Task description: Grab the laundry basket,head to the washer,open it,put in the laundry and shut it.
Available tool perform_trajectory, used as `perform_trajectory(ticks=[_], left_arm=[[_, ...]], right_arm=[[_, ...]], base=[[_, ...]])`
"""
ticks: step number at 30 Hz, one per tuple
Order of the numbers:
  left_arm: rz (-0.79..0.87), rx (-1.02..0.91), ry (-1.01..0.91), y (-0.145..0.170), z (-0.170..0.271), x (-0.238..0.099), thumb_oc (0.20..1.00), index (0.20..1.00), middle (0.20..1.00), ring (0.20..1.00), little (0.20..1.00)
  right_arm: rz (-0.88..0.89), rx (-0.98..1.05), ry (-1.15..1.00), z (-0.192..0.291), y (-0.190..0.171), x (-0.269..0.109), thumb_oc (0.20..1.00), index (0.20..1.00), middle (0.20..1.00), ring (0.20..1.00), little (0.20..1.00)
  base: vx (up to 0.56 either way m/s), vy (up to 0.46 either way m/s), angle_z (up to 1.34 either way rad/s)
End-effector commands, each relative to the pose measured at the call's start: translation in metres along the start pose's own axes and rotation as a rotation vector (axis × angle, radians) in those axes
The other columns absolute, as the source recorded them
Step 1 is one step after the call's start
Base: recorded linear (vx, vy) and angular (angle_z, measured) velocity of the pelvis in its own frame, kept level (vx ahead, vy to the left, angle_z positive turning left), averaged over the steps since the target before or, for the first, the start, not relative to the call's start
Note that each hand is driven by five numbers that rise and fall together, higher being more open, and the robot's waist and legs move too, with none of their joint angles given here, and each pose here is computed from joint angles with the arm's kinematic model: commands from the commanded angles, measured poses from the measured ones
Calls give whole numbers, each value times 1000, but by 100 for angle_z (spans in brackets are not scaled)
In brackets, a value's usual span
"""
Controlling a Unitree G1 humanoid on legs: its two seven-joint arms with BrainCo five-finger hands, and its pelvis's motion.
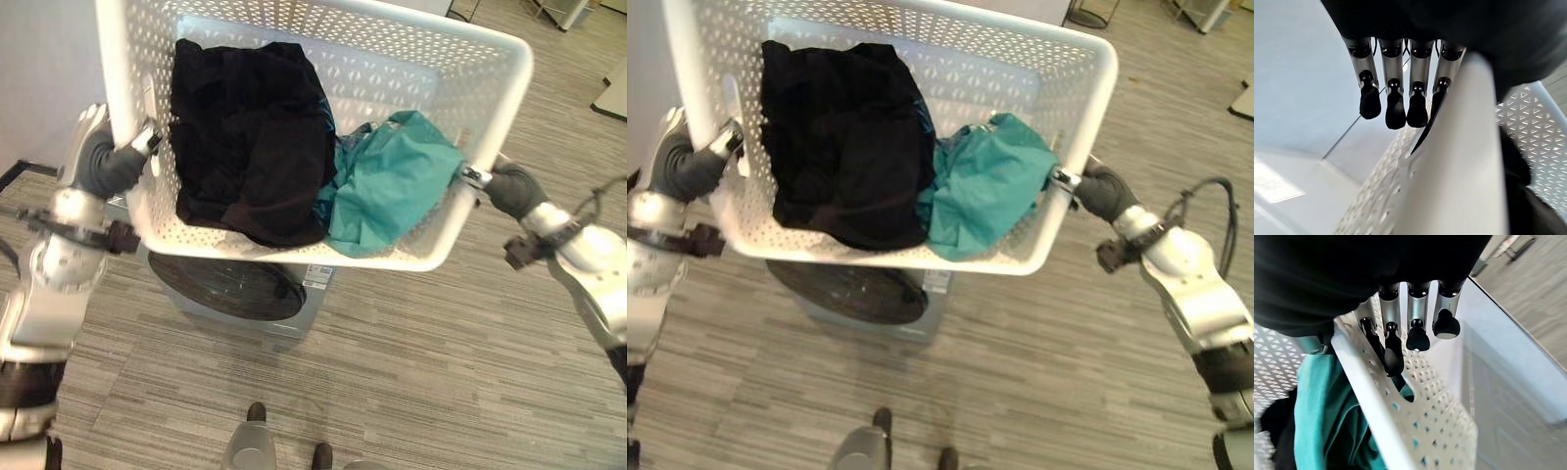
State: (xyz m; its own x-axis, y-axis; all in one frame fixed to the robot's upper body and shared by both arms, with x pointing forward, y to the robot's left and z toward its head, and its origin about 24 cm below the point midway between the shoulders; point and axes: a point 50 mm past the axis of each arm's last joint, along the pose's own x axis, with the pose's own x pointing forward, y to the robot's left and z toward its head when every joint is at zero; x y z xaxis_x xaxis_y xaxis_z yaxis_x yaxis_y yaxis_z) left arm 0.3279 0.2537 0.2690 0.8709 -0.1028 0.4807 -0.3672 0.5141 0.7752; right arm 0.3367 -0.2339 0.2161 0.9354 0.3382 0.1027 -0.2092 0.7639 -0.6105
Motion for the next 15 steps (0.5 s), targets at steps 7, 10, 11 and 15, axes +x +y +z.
perform_trajectory(ticks=[7,10,11,15], left_arm=[[174,-10,67,64,5,40,200,200,200,200,200],[130,4,93,61,5,49,200,200,200,200,200],[119,12,96,60,7,53,200,200,200,200,200],[77,36,133,58,8,63,200,200,200,200,200]], right_arm=[[-341,6,181,-17,-70,1,200,200,200,200,200],[-304,1,221,-22,-64,6,200,200,200,200,200],[-295,-3,231,-23,-64,8,200,200,200,200,200],[-291,-14,316,-31,-73,8,278,278,278,278,278]], base=[[82,50,3],[79,63,0],[75,72,-3],[67,62,-2]])
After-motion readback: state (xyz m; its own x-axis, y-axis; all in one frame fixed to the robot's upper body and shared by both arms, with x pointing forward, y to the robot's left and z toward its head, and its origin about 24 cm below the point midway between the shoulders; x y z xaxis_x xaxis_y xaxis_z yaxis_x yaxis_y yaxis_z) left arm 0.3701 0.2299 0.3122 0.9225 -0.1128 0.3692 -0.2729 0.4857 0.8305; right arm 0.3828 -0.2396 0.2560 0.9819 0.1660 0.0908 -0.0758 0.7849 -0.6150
